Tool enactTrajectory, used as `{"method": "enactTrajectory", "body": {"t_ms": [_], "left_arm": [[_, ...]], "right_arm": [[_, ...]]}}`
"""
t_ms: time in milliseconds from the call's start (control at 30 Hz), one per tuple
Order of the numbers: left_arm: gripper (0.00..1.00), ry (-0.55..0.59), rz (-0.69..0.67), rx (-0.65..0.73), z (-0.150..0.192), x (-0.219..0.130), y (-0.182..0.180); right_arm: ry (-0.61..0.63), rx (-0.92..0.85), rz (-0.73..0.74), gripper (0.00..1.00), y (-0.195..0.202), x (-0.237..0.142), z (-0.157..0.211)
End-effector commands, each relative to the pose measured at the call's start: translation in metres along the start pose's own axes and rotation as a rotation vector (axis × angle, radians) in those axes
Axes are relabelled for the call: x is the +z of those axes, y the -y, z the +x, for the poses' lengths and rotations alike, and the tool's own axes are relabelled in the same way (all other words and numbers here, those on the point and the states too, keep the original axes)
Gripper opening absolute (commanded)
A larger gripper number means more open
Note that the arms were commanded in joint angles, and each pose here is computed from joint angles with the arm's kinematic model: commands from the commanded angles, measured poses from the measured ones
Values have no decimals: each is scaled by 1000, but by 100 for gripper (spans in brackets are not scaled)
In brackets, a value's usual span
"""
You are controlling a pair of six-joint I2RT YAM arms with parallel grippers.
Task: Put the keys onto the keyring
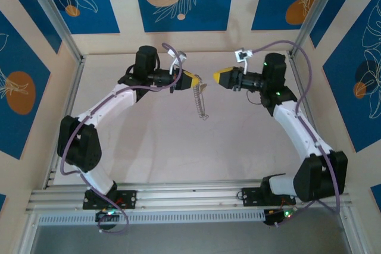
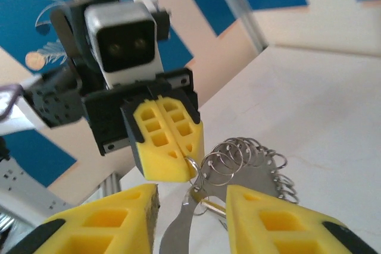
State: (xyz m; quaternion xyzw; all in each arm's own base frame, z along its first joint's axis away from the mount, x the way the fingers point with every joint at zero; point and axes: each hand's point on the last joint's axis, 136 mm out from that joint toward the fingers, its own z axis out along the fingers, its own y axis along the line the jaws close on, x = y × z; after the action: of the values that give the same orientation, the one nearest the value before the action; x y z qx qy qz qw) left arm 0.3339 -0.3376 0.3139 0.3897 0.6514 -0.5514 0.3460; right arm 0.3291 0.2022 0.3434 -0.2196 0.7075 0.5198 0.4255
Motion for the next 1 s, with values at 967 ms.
{"method": "enactTrajectory", "body": {"t_ms": [967], "left_arm": [[0,300,199,75,-52,-21,69]], "right_arm": [[28,-71,-128,54,-23,39,30]]}}
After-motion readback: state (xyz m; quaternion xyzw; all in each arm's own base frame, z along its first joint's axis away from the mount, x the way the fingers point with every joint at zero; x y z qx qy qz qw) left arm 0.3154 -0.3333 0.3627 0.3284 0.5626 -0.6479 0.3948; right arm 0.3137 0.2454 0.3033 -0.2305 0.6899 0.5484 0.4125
